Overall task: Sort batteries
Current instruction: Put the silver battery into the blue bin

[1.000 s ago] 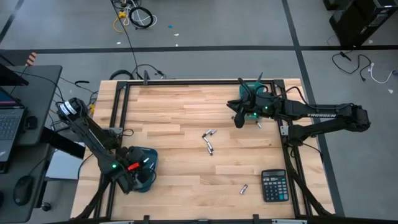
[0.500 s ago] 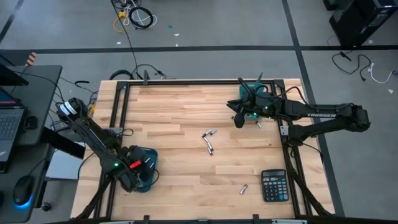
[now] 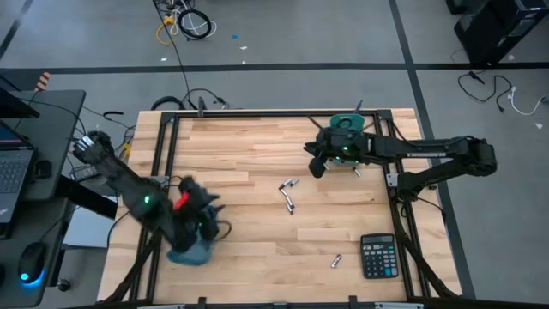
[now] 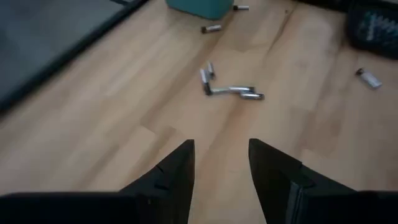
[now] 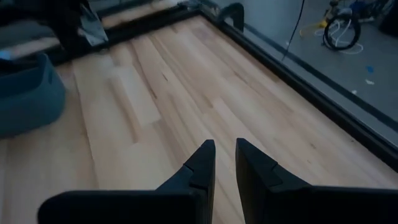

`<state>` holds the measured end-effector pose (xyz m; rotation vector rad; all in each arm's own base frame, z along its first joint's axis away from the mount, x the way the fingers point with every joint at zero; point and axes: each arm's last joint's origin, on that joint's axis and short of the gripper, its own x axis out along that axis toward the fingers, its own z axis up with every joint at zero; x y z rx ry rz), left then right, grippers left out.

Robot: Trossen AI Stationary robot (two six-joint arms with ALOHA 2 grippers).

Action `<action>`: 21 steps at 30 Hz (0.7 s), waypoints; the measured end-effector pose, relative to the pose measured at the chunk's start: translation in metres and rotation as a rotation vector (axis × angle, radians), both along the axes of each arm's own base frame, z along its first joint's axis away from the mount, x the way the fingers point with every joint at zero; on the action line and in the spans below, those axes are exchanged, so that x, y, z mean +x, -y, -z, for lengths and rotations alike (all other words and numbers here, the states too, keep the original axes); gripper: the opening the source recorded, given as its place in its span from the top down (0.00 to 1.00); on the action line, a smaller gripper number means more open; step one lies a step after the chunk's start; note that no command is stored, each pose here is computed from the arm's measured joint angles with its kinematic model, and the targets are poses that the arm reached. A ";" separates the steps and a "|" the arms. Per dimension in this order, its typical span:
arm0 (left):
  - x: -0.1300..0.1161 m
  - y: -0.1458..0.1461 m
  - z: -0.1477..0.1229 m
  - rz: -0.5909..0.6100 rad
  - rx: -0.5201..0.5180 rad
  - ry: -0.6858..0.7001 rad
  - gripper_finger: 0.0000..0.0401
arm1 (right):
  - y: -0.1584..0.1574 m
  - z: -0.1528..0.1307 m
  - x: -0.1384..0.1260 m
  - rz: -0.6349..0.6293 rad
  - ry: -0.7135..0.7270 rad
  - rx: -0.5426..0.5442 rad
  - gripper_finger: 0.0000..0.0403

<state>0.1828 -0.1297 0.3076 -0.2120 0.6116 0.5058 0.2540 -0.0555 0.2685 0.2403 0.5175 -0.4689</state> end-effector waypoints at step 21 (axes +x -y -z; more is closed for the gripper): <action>0.070 -0.125 0.039 0.388 0.323 0.068 0.62 | 0.019 0.043 0.031 0.060 -0.623 0.112 0.85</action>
